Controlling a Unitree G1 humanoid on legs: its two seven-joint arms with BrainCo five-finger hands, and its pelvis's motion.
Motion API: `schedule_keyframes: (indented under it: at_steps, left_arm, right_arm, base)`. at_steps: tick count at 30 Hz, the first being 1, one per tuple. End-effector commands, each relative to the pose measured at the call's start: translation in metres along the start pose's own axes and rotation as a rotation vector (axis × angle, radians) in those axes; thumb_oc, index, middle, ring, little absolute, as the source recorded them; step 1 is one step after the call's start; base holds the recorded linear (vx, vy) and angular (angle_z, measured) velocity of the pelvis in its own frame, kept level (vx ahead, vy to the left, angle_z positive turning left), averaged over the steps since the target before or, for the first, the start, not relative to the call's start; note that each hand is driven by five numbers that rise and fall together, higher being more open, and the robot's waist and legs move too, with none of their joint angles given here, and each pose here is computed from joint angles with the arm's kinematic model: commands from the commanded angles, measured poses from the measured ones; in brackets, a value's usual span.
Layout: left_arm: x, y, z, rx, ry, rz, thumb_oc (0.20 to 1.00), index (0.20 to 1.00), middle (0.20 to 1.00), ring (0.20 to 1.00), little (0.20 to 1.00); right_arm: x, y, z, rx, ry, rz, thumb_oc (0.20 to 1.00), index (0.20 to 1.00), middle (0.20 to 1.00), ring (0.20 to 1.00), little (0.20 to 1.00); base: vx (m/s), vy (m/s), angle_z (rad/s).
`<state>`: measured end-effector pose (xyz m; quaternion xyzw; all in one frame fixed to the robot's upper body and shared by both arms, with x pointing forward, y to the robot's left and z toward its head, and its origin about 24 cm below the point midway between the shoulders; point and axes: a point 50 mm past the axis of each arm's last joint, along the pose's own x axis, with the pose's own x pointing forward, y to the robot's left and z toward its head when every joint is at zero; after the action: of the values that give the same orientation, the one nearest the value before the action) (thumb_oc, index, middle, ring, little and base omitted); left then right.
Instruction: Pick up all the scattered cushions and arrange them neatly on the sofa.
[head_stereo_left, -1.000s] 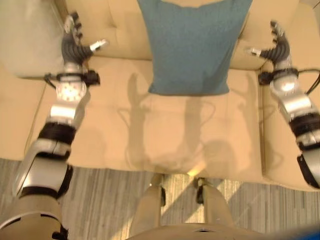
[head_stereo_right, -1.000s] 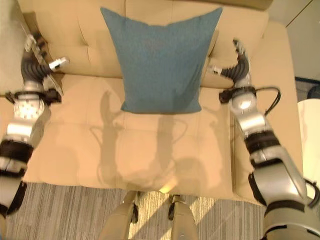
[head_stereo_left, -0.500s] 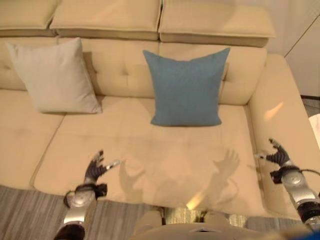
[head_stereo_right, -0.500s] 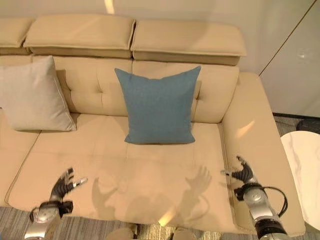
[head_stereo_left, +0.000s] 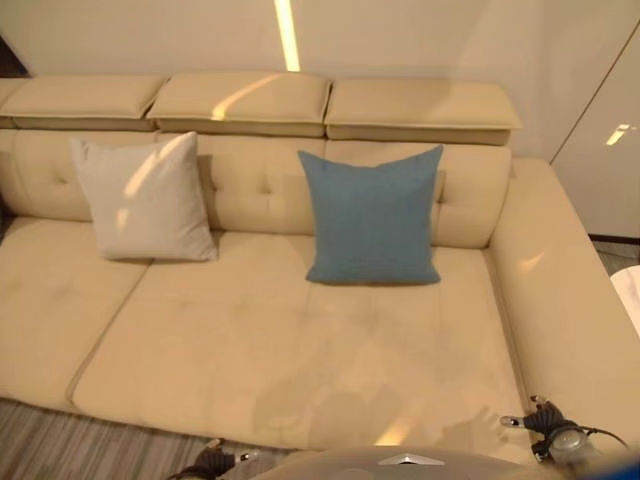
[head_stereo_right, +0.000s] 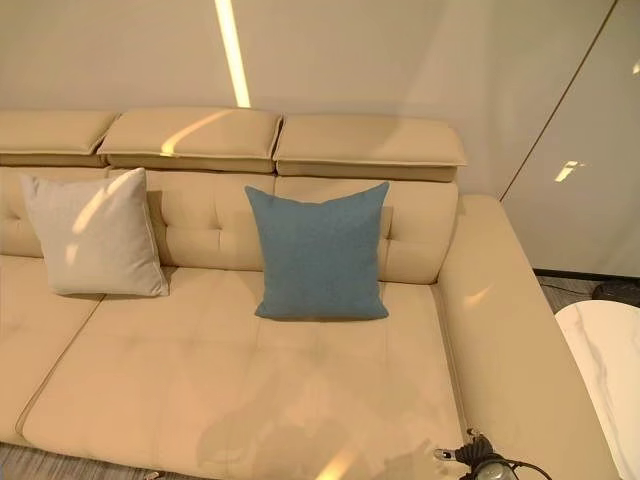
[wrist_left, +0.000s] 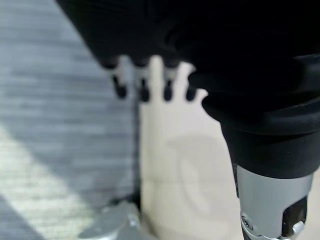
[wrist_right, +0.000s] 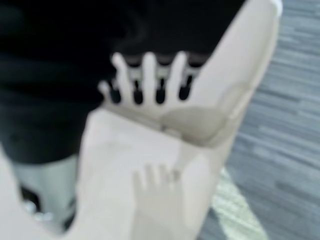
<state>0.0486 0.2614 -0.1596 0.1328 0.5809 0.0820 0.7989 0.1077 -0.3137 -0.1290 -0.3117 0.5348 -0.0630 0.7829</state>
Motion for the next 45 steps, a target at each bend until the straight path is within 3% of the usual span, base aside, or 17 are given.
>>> schedule_keyframes:
  at_steps: [1,8,19,26,36,45]
  left_arm:
    - [0.005,0.020,0.025,0.018,-0.053,0.057,1.000,1.000,1.000,1.000,1.000]
    - [0.009,0.012,0.070,0.038,-0.177,0.049,1.000,1.000,1.000,1.000,1.000]
    - [0.008,-0.013,0.066,0.034,-0.160,-0.032,1.000,1.000,1.000,1.000,1.000]
    - [0.009,0.000,0.061,0.039,-0.134,0.006,1.000,1.000,1.000,1.000,1.000]
    - [0.006,0.007,0.021,-0.003,-0.009,0.023,1.000,1.000,1.000,1.000,1.000]
    - [0.007,0.007,0.027,-0.014,-0.026,0.029,1.000,1.000,1.000,1.000,1.000]
  right_arm:
    - [0.000,0.013,0.010,-0.014,-0.017,0.030,1.000,1.000,1.000,1.000,1.000]
    - [0.003,0.002,0.021,0.032,-0.026,-0.020,1.000,1.000,1.000,1.000,1.000]
    - [0.002,0.011,0.012,-0.047,0.019,0.021,1.000,1.000,1.000,1.000,1.000]
    - [0.002,0.018,0.018,-0.068,0.019,0.036,1.000,1.000,1.000,1.000,1.000]
    - [-0.001,0.027,0.006,-0.027,0.046,0.062,1.000,1.000,1.000,1.000,1.000]
    - [0.000,0.023,0.005,-0.003,0.058,0.041,1.000,1.000,1.000,1.000,1.000]
  base:
    - [-0.12,-0.100,0.05]
    - [-0.23,-0.106,0.29]
    - [-0.13,0.120,0.12]
    - [-0.24,0.099,-0.29]
    - [-0.03,-0.043,-0.21]
    - [-0.02,-0.058,0.00]
